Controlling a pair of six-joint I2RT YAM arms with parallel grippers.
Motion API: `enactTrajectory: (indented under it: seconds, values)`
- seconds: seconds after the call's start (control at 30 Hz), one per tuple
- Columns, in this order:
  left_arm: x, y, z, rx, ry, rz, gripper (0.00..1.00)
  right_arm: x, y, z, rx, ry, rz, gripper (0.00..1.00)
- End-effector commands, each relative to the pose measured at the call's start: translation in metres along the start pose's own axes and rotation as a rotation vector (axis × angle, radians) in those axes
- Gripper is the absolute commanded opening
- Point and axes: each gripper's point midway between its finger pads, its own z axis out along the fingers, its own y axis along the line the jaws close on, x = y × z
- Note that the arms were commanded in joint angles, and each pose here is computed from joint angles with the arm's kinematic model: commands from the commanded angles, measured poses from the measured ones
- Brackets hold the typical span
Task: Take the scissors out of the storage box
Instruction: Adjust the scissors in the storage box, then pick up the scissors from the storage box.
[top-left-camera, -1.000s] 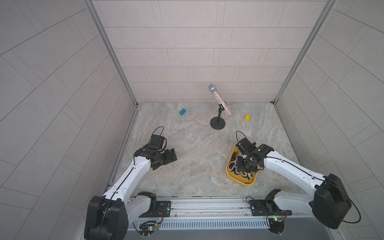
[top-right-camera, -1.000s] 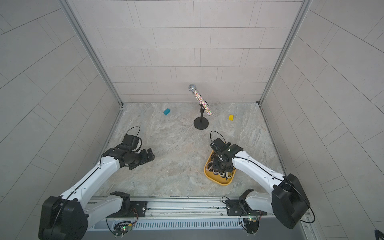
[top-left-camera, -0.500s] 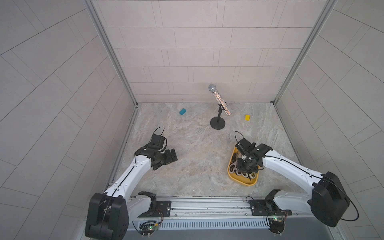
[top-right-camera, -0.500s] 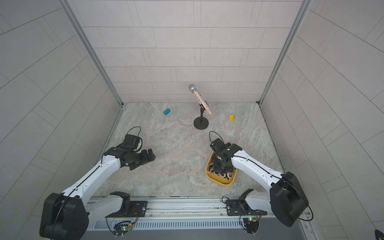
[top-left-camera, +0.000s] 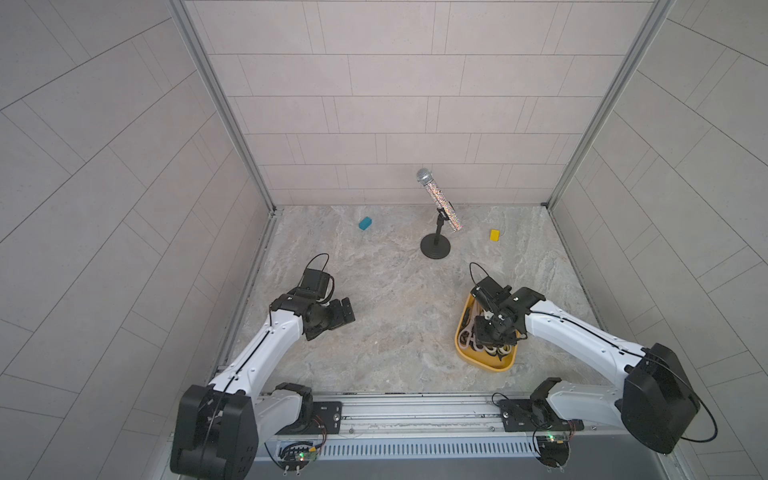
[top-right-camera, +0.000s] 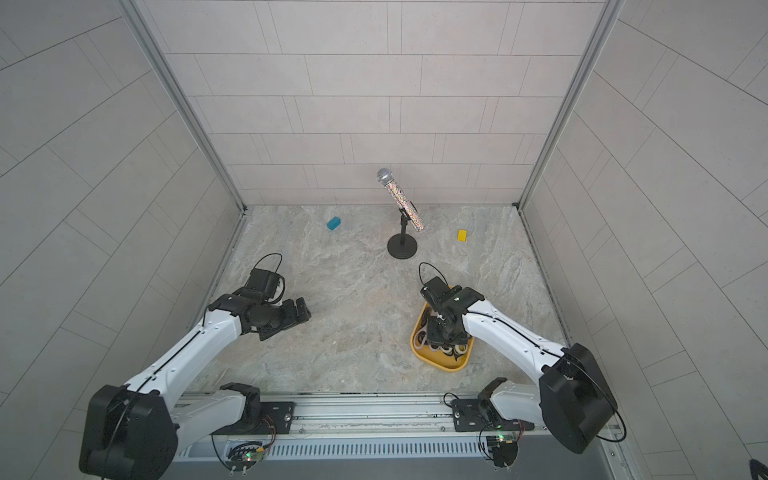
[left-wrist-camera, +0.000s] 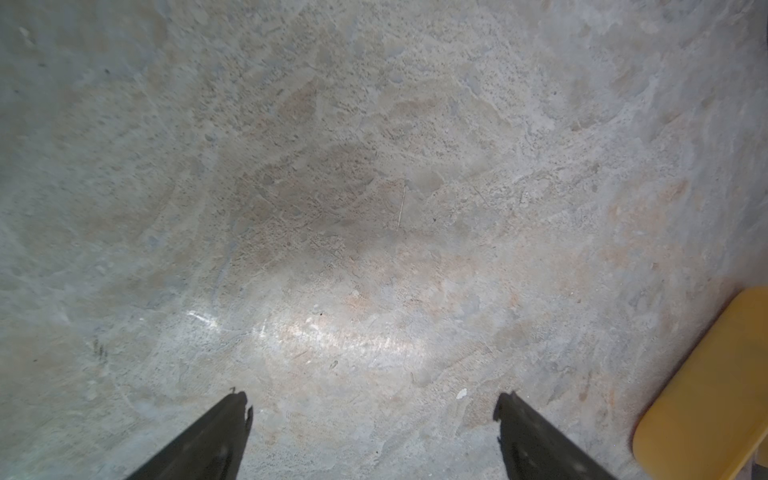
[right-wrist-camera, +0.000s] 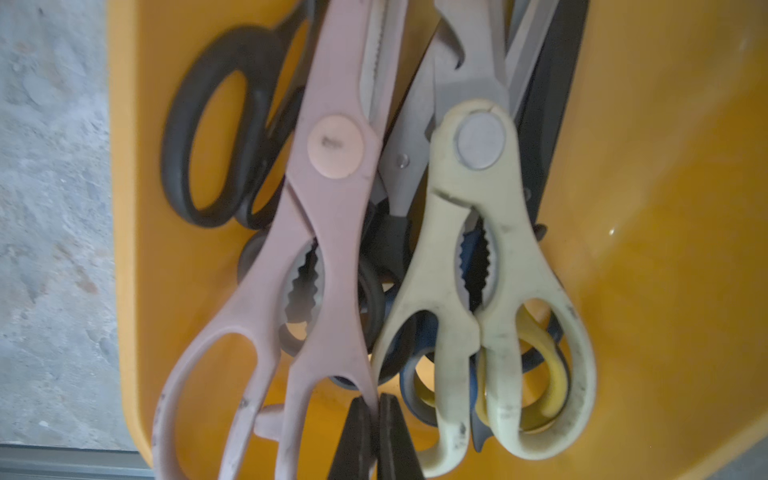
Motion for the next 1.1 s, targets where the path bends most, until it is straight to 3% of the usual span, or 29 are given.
enactTrajectory:
  seconds: [0.0, 0.27, 0.63, 0.83, 1.07]
  values:
    - [0.002, 0.003, 0.001, -0.011, 0.0, 0.003, 1.0, 0.004, -0.01, 0.0, 0.037, 0.004, 0.001, 0.0]
    - [0.0, 0.002, 0.004, -0.002, 0.003, -0.013, 1.0, 0.005, -0.014, -0.024, 0.033, -0.024, -0.029, 0.0]
    - [-0.024, -0.025, 0.01, 0.112, 0.015, -0.111, 1.0, 0.008, -0.012, -0.055, -0.05, -0.102, -0.085, 0.0]
    - [-0.049, -0.01, 0.005, 0.198, 0.005, -0.299, 1.0, -0.014, 0.025, -0.081, -0.167, -0.18, -0.164, 0.0]
    - [-0.066, 0.012, 0.004, 0.217, -0.002, -0.43, 1.0, -0.065, 0.111, -0.079, -0.272, -0.264, -0.335, 0.0]
